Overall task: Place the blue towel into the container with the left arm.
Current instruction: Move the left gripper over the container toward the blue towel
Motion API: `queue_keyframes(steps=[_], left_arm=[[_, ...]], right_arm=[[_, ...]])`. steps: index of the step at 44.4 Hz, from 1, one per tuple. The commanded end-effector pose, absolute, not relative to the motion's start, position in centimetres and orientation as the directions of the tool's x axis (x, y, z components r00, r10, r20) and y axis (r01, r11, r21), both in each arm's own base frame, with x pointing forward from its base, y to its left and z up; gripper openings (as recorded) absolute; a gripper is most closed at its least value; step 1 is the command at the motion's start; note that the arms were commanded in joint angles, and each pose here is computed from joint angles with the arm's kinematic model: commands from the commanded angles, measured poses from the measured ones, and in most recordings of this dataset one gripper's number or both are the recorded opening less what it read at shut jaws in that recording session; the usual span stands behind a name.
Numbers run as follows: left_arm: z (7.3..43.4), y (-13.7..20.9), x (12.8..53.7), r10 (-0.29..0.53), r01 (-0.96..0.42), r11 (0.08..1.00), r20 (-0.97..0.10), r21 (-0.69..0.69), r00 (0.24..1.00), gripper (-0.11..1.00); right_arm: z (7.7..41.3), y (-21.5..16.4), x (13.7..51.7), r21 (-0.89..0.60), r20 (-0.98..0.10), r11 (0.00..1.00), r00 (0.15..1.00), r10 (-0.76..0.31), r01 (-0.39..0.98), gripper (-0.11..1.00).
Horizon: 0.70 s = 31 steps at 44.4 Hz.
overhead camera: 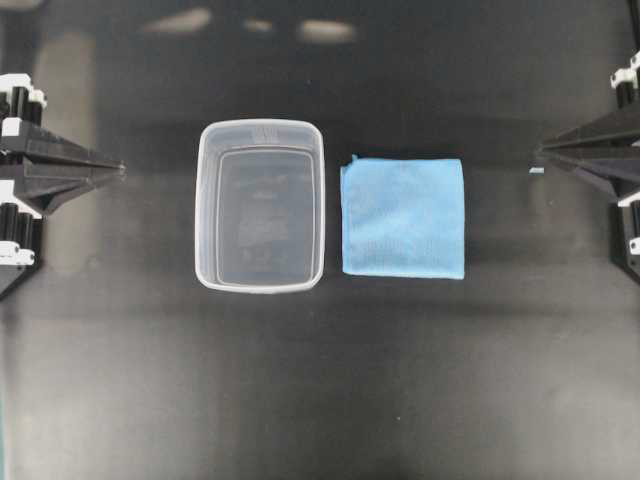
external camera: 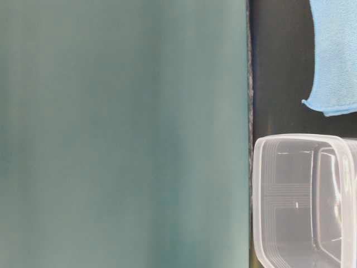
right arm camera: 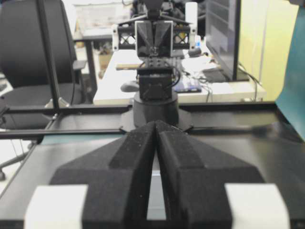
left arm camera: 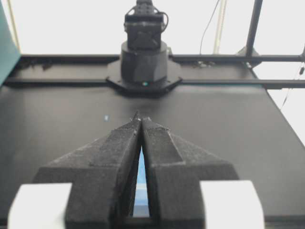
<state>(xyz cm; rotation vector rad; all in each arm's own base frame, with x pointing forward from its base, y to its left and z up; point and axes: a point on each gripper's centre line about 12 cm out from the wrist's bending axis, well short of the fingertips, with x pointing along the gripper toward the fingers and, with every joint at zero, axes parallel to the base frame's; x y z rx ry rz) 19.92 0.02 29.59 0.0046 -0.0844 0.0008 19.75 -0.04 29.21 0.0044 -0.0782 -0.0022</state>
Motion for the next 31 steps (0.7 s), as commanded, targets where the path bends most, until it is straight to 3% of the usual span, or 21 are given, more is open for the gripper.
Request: queue_keyframes(steps=[1,6,10,19,31], left_arm=[[32.5,-0.1,20.9,-0.009,0.005,1.0,0.13,0.029,0.992,0.06],[34.1,0.2,22.1,0.002,-0.007,0.999,0.137,0.037,0.991,0.0],[34.9,0.2,23.6,0.006,-0.008,0.999,0.075,0.037,0.997,0.0],[35.4,0.5,28.5,0.021,-0.01,0.999,-0.223,0.052,0.974,0.0],[34.1,1.3,35.3,0.047,0.015,0.994,-0.532,0.112,0.845,0.0]], right_arm=[[30.1,-0.1,19.9,0.009,0.107,1.0,0.994,-0.007,0.007,0.01],[30.2,-0.2,19.8,0.011,0.116,1.0,0.993,-0.013,0.011,0.01],[30.4,-0.5,19.8,0.011,0.124,1.0,0.992,-0.025,0.024,0.01],[30.1,-1.1,19.7,0.02,0.093,0.998,0.994,-0.055,0.054,0.01],[30.1,-1.7,19.1,0.018,0.081,0.996,0.993,-0.09,0.089,0.03]])
